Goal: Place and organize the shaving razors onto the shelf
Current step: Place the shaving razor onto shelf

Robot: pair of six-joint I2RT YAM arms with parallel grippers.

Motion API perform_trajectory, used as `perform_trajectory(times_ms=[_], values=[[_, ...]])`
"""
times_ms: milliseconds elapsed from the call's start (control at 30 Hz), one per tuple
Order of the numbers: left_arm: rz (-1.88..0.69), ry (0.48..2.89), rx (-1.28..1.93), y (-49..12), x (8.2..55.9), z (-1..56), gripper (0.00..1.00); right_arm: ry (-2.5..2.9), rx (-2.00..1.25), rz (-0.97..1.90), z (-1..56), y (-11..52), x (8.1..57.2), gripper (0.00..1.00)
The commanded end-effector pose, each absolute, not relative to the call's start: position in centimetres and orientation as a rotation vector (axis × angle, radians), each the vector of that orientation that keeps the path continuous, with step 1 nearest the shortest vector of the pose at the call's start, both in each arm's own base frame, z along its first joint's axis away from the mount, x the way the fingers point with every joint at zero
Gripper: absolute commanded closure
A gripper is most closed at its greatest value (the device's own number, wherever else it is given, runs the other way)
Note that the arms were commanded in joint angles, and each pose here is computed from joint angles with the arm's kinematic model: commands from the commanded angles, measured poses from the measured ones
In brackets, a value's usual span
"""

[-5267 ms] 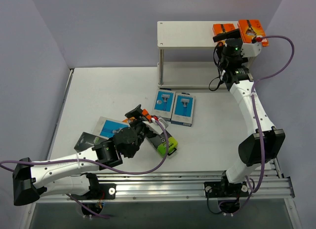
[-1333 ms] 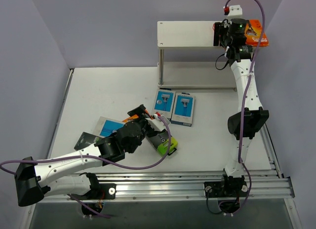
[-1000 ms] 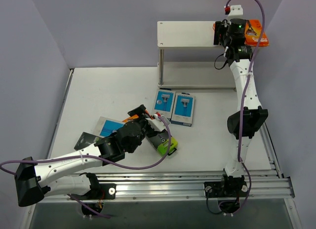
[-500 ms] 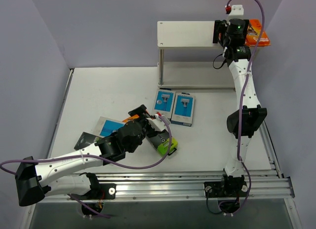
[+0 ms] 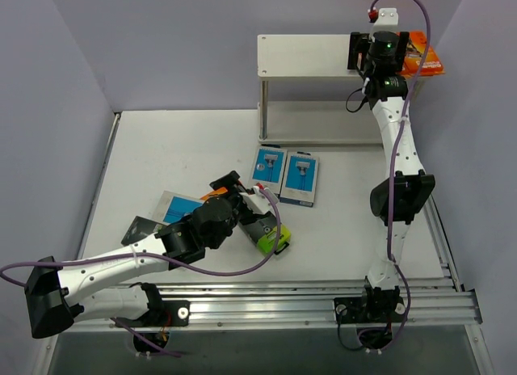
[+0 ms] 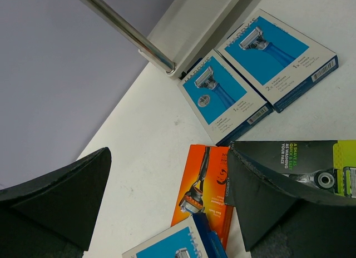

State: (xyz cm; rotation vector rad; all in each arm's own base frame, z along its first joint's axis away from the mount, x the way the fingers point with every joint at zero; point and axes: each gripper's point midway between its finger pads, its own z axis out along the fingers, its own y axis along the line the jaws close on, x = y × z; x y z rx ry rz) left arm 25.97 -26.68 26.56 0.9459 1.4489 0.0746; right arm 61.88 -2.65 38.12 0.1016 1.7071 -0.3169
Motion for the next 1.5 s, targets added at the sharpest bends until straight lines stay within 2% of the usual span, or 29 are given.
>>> perform_trajectory(times_ms=[0,400,733,867,1167,1467], values=[[0.027,1.432,0.892,-27.2,26.3,28.8,0.06,1.691,0.118,-0.317,37.9,-2.3,62.3,0.08],[0.034,1.447,0.904,-27.4,26.4,28.3,0.06,1.483,0.142,-0.216,45.6,-0.6,60.2,0.0],[0.059,1.469,0.943,-28.0,26.7,27.0,0.06,1.361,0.159,-0.159,50.2,-0.1,58.4,0.0],[0.066,1.469,0.94,-27.9,26.8,27.1,0.06,1.353,0.139,-0.11,50.6,1.3,58.2,0.0],[0.101,1.46,0.844,-26.7,27.3,27.9,0.06,1.397,0.191,0.075,47.0,6.5,58.4,0.05],[0.119,1.574,0.783,-24.1,26.7,27.9,0.06,1.436,0.297,0.125,43.7,9.2,59.5,0.08]])
